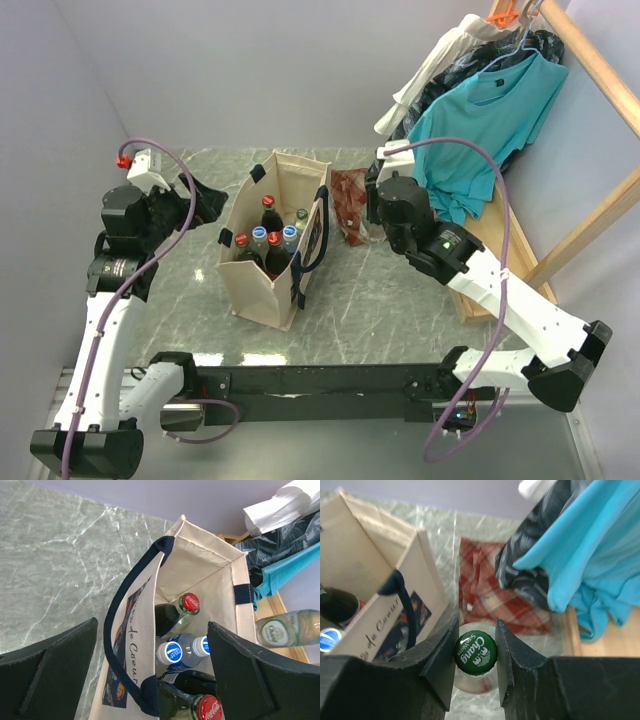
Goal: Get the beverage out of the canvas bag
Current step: Place the drink at the center of the board.
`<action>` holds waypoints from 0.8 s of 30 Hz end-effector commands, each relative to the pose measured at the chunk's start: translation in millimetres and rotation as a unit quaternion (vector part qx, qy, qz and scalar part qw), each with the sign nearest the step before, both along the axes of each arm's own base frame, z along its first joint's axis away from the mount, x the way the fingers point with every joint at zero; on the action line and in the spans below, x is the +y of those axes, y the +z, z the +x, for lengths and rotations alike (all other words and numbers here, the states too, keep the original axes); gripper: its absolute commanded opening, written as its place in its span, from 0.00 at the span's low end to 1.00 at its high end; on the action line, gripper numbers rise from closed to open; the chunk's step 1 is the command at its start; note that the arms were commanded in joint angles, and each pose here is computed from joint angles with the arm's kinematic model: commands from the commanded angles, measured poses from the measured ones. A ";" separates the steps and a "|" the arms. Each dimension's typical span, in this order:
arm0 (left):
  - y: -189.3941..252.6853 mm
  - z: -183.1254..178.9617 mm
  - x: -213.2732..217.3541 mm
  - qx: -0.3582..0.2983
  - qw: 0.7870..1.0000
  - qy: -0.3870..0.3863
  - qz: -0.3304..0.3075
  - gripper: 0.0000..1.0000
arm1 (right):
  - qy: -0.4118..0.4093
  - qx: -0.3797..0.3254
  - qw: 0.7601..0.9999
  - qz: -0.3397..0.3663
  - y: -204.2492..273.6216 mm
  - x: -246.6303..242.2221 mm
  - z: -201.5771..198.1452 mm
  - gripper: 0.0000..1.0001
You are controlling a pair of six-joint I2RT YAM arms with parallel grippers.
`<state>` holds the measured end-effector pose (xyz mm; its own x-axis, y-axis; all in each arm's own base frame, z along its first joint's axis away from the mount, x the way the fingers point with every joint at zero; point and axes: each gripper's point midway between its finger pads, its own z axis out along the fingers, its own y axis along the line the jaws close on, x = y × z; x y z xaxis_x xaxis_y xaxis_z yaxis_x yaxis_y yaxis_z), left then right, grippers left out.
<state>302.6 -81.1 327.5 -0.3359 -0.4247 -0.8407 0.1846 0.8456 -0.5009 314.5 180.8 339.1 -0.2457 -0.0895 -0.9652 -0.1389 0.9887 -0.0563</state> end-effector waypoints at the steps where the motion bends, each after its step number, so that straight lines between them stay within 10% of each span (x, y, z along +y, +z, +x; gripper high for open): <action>1: 22.6 2.3 2.5 -0.029 1.000 0.006 0.003 0.96 | 0.000 -0.069 0.991 0.111 47.5 5.9 6.0 0.00; 24: 7.3 7.7 4.0 -0.013 1.000 0.017 -0.008 0.96 | 0.010 -0.009 0.992 0.122 -43.5 38.1 26.6 0.00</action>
